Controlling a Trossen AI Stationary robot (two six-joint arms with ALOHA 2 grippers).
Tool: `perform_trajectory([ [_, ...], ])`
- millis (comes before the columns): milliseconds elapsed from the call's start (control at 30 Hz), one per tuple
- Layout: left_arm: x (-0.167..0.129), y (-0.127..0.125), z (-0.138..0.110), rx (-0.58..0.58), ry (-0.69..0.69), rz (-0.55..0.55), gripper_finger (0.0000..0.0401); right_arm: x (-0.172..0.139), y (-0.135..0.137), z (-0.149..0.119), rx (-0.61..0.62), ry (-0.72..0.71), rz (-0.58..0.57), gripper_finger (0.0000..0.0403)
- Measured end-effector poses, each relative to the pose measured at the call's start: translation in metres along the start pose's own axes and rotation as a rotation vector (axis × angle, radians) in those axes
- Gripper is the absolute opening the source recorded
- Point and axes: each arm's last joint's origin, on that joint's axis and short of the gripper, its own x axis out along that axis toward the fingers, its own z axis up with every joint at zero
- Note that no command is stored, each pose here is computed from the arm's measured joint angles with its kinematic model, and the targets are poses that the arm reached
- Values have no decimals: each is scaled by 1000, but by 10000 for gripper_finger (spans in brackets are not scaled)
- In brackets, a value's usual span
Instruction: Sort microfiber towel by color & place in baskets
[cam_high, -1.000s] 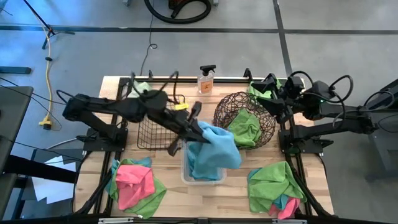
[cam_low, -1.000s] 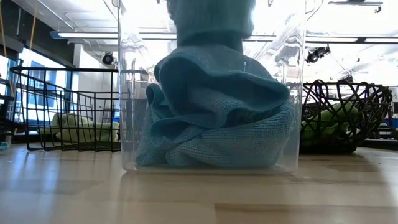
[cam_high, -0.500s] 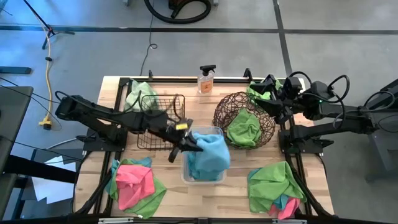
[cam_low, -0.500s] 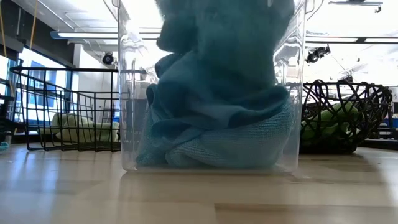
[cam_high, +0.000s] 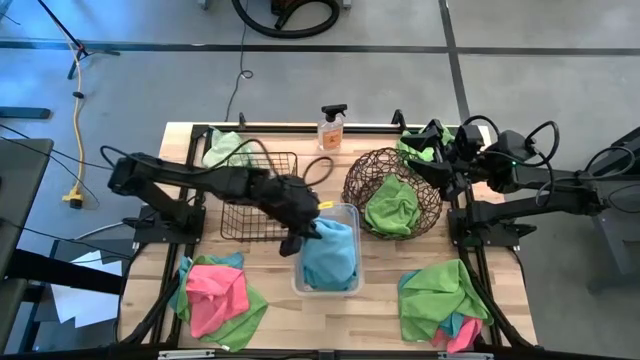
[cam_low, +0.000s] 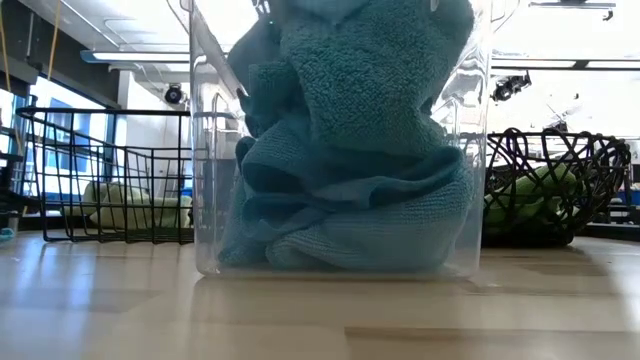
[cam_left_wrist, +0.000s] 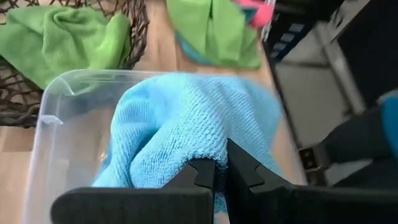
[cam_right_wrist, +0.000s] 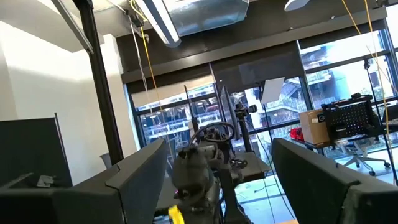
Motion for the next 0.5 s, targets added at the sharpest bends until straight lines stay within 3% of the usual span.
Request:
perform_trajectory([
  [167,28,6,7,63,148,68,0,0,-1,-1,1,7,-12,287],
  [500,68,11,22,151,271,140,0,0,-1,-3,3,33,-20,287],
])
